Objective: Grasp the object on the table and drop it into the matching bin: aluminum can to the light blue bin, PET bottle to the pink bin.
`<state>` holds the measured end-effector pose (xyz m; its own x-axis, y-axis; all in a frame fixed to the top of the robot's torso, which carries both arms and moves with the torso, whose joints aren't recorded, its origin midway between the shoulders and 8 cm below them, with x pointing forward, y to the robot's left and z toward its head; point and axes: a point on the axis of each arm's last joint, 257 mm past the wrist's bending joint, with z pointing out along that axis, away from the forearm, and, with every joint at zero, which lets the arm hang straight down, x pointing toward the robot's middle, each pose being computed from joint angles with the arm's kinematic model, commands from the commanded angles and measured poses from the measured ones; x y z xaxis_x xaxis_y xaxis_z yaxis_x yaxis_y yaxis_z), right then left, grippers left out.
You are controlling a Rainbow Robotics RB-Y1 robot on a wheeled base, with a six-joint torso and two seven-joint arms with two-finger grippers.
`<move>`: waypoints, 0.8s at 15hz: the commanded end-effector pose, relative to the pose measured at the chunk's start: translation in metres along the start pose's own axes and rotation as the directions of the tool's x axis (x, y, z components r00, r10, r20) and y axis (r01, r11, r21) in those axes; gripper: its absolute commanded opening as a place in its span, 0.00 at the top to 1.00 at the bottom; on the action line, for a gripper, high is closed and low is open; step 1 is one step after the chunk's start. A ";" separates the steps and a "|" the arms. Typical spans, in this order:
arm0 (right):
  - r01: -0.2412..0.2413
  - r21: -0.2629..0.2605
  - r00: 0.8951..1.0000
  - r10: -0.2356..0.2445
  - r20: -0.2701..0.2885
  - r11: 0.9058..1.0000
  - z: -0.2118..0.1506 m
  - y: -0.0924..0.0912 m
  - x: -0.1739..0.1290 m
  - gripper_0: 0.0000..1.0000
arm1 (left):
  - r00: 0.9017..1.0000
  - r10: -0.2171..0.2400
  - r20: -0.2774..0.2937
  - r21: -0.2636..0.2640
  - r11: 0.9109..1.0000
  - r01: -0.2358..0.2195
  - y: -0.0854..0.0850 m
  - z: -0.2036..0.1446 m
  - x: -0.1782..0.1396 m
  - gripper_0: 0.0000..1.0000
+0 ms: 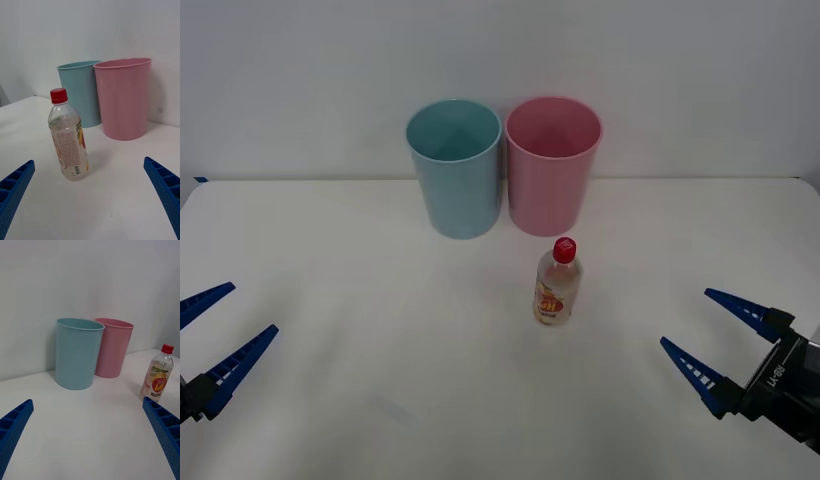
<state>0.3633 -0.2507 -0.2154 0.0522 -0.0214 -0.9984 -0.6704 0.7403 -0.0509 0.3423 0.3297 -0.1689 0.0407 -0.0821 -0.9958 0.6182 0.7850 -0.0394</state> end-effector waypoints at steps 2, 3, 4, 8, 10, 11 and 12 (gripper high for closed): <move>0.009 0.004 1.000 -0.009 -0.016 1.000 0.025 0.006 0.010 0.00 | 1.000 0.000 0.000 0.000 1.000 0.000 0.000 0.000 0.000 0.00; 0.005 0.007 1.000 -0.005 -0.020 1.000 0.033 0.008 0.013 0.00 | 1.000 0.000 0.000 0.000 1.000 0.000 0.000 0.000 0.000 0.00; 0.005 0.009 1.000 -0.004 -0.024 1.000 0.041 0.009 0.015 0.00 | 1.000 0.000 0.000 0.000 1.000 0.000 0.000 0.000 0.000 0.00; 0.004 0.012 0.999 -0.004 -0.037 1.000 0.067 0.017 0.021 0.00 | 1.000 0.000 0.000 0.000 1.000 0.000 0.000 0.000 0.000 0.00; 0.000 0.008 0.999 0.000 -0.048 1.000 0.076 0.022 0.025 0.00 | 1.000 0.000 0.000 0.000 1.000 0.000 0.000 0.000 0.000 0.00; 0.005 0.009 0.999 -0.004 -0.054 1.000 0.080 0.023 0.027 0.00 | 1.000 0.000 0.000 0.000 1.000 0.000 0.000 0.000 0.000 0.00; 0.014 0.011 0.998 -0.013 -0.063 1.000 0.083 0.023 0.029 0.00 | 1.000 0.000 0.000 0.000 1.000 0.000 0.000 0.000 0.000 0.00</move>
<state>0.4095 -0.1799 -0.2420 0.0151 -0.0644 -0.9978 -0.6630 0.7464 -0.0582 0.3423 0.3297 -0.1689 0.0406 -0.0821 -0.9958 0.6182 0.7850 -0.0395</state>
